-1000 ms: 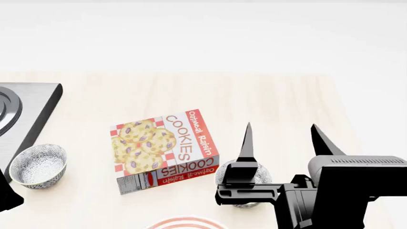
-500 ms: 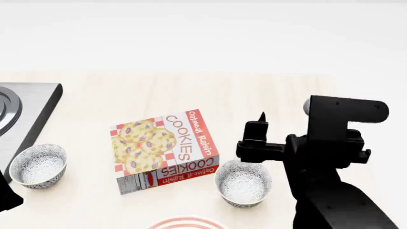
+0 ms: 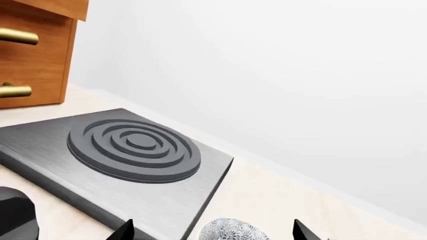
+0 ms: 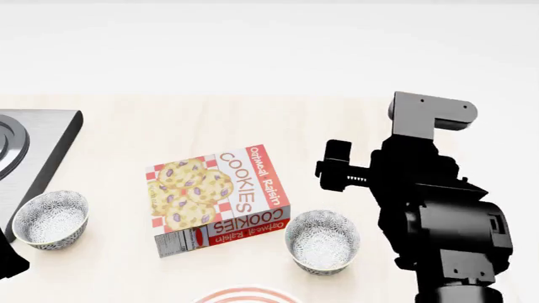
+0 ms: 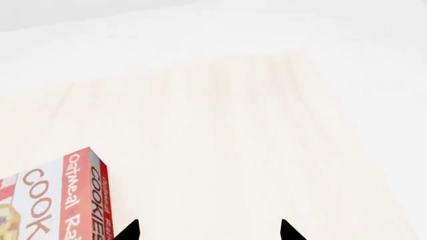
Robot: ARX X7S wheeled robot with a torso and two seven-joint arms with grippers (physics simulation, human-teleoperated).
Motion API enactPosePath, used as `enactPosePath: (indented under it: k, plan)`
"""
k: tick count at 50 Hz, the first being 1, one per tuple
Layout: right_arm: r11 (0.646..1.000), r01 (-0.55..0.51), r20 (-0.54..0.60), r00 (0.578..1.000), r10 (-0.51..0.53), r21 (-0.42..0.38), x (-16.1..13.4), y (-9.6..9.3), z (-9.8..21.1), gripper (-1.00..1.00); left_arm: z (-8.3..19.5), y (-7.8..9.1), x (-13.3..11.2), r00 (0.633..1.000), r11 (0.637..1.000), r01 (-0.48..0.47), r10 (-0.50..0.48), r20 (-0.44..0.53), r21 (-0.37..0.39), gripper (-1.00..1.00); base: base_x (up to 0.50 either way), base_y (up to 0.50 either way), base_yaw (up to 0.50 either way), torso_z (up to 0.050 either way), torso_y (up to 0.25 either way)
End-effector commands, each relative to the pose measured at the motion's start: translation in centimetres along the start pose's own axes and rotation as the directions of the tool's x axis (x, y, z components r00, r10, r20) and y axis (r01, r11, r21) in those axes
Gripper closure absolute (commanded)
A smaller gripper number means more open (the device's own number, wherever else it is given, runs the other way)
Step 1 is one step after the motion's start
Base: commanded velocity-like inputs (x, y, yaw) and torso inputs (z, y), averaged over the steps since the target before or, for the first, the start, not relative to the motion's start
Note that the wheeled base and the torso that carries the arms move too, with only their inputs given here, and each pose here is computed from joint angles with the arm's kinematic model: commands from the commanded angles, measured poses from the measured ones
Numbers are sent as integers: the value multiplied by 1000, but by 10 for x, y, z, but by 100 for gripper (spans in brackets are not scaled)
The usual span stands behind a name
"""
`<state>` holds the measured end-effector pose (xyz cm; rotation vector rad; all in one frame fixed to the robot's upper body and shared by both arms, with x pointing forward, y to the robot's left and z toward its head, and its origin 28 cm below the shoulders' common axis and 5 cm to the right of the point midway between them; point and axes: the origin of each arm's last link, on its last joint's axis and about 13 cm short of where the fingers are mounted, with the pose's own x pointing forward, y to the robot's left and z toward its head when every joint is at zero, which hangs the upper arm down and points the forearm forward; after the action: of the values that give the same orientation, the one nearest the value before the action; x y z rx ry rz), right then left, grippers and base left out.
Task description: Pick the akita bowl next to the plate and place it on the plate.
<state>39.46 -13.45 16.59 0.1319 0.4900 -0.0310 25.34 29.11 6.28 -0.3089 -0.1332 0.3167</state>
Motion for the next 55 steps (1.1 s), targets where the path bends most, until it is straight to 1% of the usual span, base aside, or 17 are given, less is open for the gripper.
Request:
enactPosePath:
  k: [1,3,5,6,8,10,12,21,32,35,41,45,46,50,53,54,55]
  plan:
    - [1000,-2,-149,989,3,11,12,6,4,-100,0,0,0,1000,1000,-2,2,-1,-3,-100,0,0,0,0,0]
    - [999,2,-150,989,6,53,12,6,4,-100,-1,1,1,1000,1000,-2,2,-1,-3,-100,0,0,0,0,0]
    - [999,-13,-171,985,22,53,12,7,1,-100,0,1,0,1000,1000,-4,4,-1,-4,-100,0,0,0,0,0]
    - [998,8,-175,985,3,62,12,6,1,-100,0,0,0,1000,1000,-5,5,-1,-4,-100,0,0,0,0,0]
    - [997,4,-186,983,10,76,11,6,-1,-100,0,0,0,1000,1000,-6,6,-2,-6,-100,0,0,0,0,0]
    - [999,8,-221,975,4,53,11,5,-5,-100,0,1,0,1000,1000,-8,8,0,-7,-100,0,0,0,0,0]
    - [998,8,-225,974,6,60,11,3,-5,-100,0,0,0,1000,1000,-8,8,-1,-5,-100,0,0,0,0,0]
    - [1000,-19,-298,954,20,8,11,4,-17,-100,-1,1,0,1000,1000,-5,5,0,-3,-100,0,0,0,0,0]
    - [1000,-23,-328,944,28,22,13,6,-29,-100,-3,2,2,1000,1000,-4,4,0,-3,-100,0,0,0,0,0]
    - [999,-23,-332,943,30,24,13,6,-31,-100,-9,4,2,1000,1000,-4,4,0,-4,-100,0,0,0,0,0]
    - [999,-20,-339,940,31,34,13,6,-34,-100,-1,1,0,1000,1000,-5,5,0,-5,-100,0,0,0,0,0]
    - [999,-21,-341,940,32,38,14,5,-37,-100,-7,4,1,1000,1000,-5,5,0,-4,-100,0,0,0,0,0]
    - [998,-26,-341,939,44,58,14,5,-38,-100,-3,2,1,1000,1000,-6,6,1,-3,-100,0,0,0,0,0]
    - [998,-27,-344,938,46,59,15,4,-44,-100,-8,4,0,1000,1000,-6,6,0,-5,-100,0,0,0,0,0]
    - [996,-28,-341,939,54,80,16,4,-46,-100,-8,3,0,1000,1000,-5,5,2,-3,-100,0,0,0,0,0]
    - [994,-35,-339,938,68,103,16,4,-46,-100,-7,3,0,1000,1000,-5,5,1,-3,-100,0,0,0,0,0]
    - [995,-29,-339,939,59,94,16,4,-47,-100,-7,3,0,1000,1000,-5,5,1,-3,-100,0,0,0,0,0]
